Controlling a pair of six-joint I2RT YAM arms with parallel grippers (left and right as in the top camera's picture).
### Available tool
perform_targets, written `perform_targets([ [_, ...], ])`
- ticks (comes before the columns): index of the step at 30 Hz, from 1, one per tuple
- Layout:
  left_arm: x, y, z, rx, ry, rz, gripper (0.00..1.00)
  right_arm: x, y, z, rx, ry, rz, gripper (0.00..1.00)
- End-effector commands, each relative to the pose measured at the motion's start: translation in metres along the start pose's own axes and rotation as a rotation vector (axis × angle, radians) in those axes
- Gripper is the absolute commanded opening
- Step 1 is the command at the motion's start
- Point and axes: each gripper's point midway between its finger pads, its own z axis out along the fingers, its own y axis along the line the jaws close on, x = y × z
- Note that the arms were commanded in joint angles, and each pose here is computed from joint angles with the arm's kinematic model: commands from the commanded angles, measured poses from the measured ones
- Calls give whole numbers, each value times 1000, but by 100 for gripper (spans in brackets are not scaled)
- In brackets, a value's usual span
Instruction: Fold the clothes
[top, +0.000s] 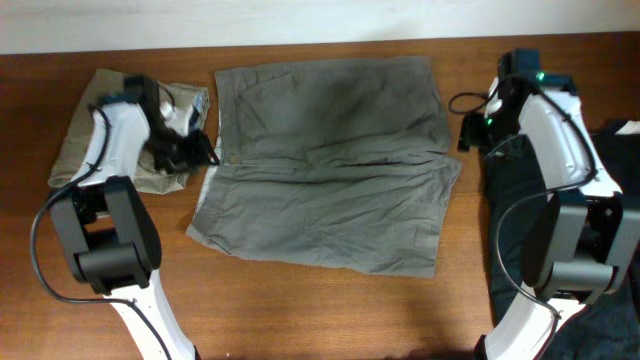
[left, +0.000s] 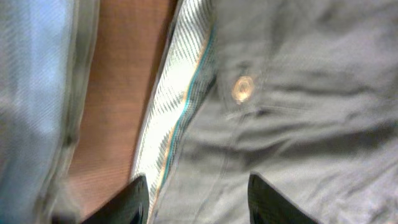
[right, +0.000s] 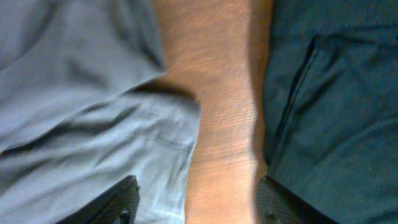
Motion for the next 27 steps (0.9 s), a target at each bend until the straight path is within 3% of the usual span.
perform_targets([
  [1, -24, -26, -89, -44, -122, 106, 52, -5, 33, -56, -159, -63, -70, 65],
  [4, -6, -33, -160, -173, -180, 119, 52, 9, 43, -104, -221, -134, -87, 66],
  [5, 13, -37, -192, -232, -216, 120, 57, 20, 43, -128, -225, -167, -93, 66],
  [10, 50, -43, -216, -261, -196, 72, 60, 58, 39, -146, -217, -93, -72, 68],
  [14, 74, -28, -173, -246, -27, -54, 60, 93, 42, -118, -208, 71, -75, 70],
  [19, 124, 9, -74, -238, 230, -160, 60, 138, 44, -51, -195, 255, -56, 74],
  [22, 144, 30, -28, -244, 261, -244, 60, 169, 47, -10, -259, 350, -25, 76],
  [23, 151, 40, -12, -246, 254, -288, 56, 180, 47, 3, -276, 374, -16, 75],
  [24, 155, 50, 4, -237, 228, -333, 46, 192, 44, 18, -273, 399, 9, 76],
  [27, 149, 57, 29, -185, 150, -339, 44, 205, 40, 32, -268, 418, 21, 76],
])
